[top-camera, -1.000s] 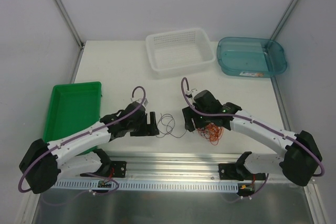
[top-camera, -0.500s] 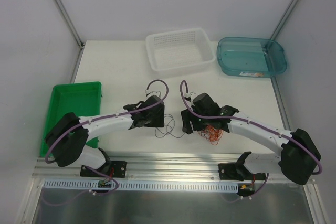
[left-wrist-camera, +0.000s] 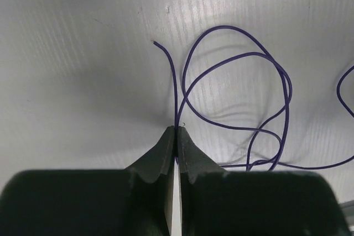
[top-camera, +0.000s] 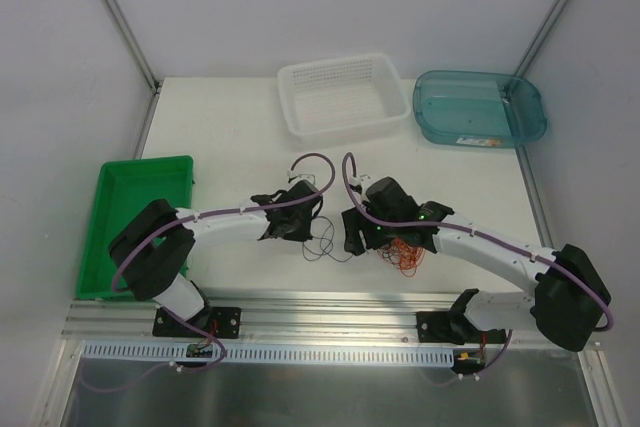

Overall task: Untangle the cables
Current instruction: Untie the cable.

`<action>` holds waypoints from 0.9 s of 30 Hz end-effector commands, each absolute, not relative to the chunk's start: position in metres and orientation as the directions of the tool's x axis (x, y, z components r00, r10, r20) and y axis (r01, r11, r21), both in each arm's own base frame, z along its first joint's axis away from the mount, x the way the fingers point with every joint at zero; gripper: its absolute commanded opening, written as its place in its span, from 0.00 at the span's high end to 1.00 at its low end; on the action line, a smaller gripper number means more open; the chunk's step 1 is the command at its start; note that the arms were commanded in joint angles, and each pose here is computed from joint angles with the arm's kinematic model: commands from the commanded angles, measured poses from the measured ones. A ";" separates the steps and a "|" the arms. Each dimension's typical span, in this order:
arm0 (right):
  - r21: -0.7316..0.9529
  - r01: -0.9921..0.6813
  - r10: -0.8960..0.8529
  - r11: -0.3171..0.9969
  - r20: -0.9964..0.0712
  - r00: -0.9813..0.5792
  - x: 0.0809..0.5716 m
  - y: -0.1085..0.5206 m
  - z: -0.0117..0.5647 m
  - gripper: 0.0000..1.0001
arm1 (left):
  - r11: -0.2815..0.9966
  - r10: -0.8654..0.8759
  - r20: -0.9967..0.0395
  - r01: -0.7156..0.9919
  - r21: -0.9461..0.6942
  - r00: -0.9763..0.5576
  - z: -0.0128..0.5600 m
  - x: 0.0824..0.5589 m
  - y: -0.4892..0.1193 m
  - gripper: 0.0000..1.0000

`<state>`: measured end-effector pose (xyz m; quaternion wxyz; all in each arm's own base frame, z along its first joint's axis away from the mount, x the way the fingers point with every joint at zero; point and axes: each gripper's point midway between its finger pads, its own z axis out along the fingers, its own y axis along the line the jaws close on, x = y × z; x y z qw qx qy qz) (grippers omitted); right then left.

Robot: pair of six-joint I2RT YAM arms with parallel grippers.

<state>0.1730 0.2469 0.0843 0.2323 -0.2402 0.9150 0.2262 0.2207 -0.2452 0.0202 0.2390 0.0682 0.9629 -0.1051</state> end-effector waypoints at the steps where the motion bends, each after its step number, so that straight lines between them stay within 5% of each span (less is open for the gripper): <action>1: 0.316 -0.550 -0.334 0.773 -0.534 -0.777 0.172 0.254 0.084 0.30 | 0.958 0.075 -0.524 0.207 -0.197 -0.848 0.041 0.226 -0.255 1.00; 16: 0.080 -0.294 -0.232 0.952 -0.435 -0.870 0.206 0.219 0.049 0.34 | 0.925 -0.107 -0.664 0.171 -0.339 -0.740 0.140 0.207 -0.215 1.00; 19: 0.062 -0.244 -0.200 0.968 -0.397 -0.896 0.208 0.209 0.040 0.42 | 0.934 -0.131 -0.699 0.150 -0.325 -0.703 0.157 0.206 -0.197 1.00; 23: 0.085 -0.146 -0.107 0.986 -0.350 -0.931 0.208 0.191 0.029 0.75 | 0.941 -0.158 -0.747 0.131 -0.312 -0.646 0.188 0.205 -0.172 0.98; 27: 0.108 -0.057 -0.019 0.992 -0.325 -0.945 0.211 0.171 0.024 0.96 | 0.957 -0.187 -0.785 0.070 -0.281 -0.591 0.209 0.206 -0.139 0.96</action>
